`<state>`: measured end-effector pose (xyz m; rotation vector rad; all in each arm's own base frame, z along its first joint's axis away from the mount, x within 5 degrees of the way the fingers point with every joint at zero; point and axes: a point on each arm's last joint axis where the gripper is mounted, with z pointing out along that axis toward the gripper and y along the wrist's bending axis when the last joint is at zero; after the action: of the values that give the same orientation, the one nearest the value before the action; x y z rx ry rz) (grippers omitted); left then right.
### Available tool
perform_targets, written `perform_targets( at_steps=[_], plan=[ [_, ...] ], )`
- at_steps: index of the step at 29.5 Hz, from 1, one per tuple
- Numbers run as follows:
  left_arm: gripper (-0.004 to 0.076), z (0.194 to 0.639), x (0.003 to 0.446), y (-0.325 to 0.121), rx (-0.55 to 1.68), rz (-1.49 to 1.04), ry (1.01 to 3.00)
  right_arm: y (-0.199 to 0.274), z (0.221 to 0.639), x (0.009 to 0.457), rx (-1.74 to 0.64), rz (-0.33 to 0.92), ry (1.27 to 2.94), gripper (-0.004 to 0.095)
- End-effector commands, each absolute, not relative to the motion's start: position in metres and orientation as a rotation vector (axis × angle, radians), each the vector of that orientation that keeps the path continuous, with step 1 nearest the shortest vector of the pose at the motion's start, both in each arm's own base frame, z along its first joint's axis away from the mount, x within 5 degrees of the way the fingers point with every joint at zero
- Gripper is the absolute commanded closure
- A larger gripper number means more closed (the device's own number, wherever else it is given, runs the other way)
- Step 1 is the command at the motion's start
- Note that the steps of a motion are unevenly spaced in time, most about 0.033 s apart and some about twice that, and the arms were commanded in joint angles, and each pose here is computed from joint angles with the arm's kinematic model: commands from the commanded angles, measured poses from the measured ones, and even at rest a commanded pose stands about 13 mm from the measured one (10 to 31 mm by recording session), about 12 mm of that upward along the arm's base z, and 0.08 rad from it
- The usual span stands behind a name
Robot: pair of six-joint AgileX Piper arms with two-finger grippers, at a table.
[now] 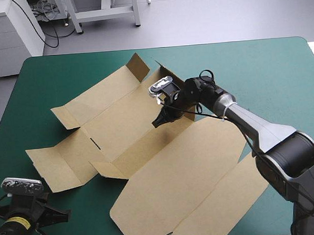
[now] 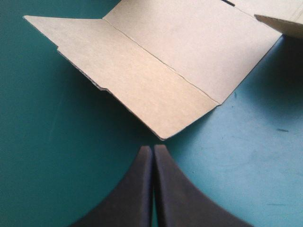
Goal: Fold the box
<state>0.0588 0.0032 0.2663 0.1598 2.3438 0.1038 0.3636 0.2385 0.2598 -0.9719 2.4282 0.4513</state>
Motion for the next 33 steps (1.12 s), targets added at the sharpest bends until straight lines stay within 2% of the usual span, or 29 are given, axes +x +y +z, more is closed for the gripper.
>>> perform_targets(
  at_steps=[1,25,33],
  plan=[
    [0.0734,0.278,0.064,0.002,0.152,0.093,2.274,0.236,0.294,0.360,-0.944,0.464,2.321,0.0912],
    [0.0734,0.278,0.064,0.002,0.154,0.094,2.274,0.236,0.294,0.360,-0.918,0.472,2.334,0.0912],
    [0.0734,0.278,0.064,0.002,0.154,0.094,2.274,0.234,0.310,0.359,-0.943,0.449,2.364,0.0912]
  ],
)
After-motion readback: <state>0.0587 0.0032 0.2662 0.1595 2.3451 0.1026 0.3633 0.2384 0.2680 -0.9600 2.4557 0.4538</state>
